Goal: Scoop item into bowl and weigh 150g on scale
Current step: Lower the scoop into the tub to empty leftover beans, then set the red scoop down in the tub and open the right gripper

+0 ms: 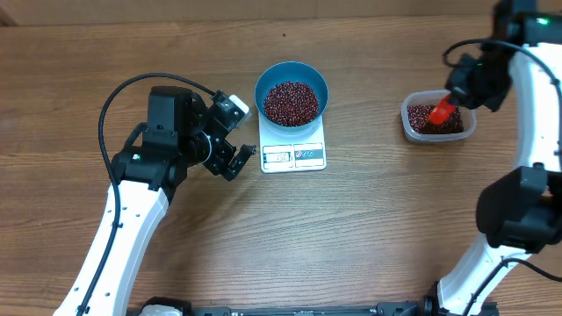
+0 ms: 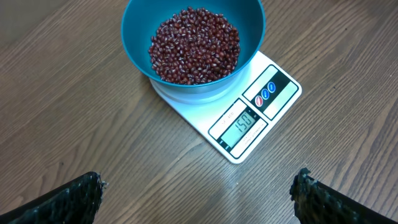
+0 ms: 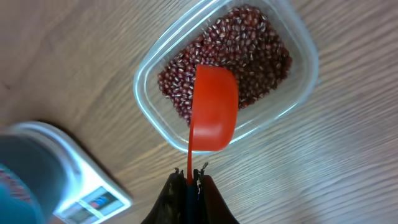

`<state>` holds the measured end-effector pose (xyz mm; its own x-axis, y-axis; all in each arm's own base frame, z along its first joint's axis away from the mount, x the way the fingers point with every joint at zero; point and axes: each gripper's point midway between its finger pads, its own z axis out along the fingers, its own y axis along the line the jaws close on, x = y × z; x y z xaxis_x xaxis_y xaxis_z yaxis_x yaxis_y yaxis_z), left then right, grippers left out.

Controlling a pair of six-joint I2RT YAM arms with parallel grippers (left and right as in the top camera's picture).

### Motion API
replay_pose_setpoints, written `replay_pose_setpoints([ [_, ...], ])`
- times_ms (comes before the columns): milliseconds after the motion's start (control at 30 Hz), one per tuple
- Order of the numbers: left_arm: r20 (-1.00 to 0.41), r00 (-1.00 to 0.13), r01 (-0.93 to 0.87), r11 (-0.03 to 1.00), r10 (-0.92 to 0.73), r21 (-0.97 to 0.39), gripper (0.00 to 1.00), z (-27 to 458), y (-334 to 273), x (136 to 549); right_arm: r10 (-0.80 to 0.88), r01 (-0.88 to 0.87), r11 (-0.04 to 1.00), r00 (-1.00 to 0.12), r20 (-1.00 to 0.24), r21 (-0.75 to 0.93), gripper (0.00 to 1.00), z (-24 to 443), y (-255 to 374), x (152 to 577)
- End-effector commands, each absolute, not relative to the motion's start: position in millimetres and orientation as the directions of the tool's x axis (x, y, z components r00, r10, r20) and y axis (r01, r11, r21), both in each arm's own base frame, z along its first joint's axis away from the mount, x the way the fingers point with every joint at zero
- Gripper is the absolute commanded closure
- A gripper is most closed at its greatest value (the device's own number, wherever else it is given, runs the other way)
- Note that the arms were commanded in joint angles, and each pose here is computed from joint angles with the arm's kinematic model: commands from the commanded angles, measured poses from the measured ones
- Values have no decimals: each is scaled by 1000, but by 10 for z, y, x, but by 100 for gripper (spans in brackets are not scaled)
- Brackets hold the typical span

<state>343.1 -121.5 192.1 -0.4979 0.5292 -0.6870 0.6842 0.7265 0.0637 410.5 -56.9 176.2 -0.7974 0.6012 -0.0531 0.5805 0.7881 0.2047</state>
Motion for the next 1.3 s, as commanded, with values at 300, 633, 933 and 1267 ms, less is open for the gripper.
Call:
replay_pose_setpoints([
  [300, -702, -476, 694, 716, 530, 71, 1, 2002, -1235, 3465, 703, 672, 640, -708, 70, 372, 96, 1703, -519, 4138],
  [633, -702, -476, 694, 716, 530, 71, 1, 2002, -1235, 3465, 656, 618, 690, -754, 37, 375, 96, 1419, -539, 4187],
  [933, -702, -475, 694, 716, 530, 71, 0, 2003, -1235, 3466, 663, 619, 686, -748, 21, 383, 87, 1421, -565, 4233],
  [1267, -702, -476, 694, 716, 530, 70, 1, 2002, -1235, 3465, 673, 656, 689, -737, 62, 309, 51, 1365, -607, 4059],
])
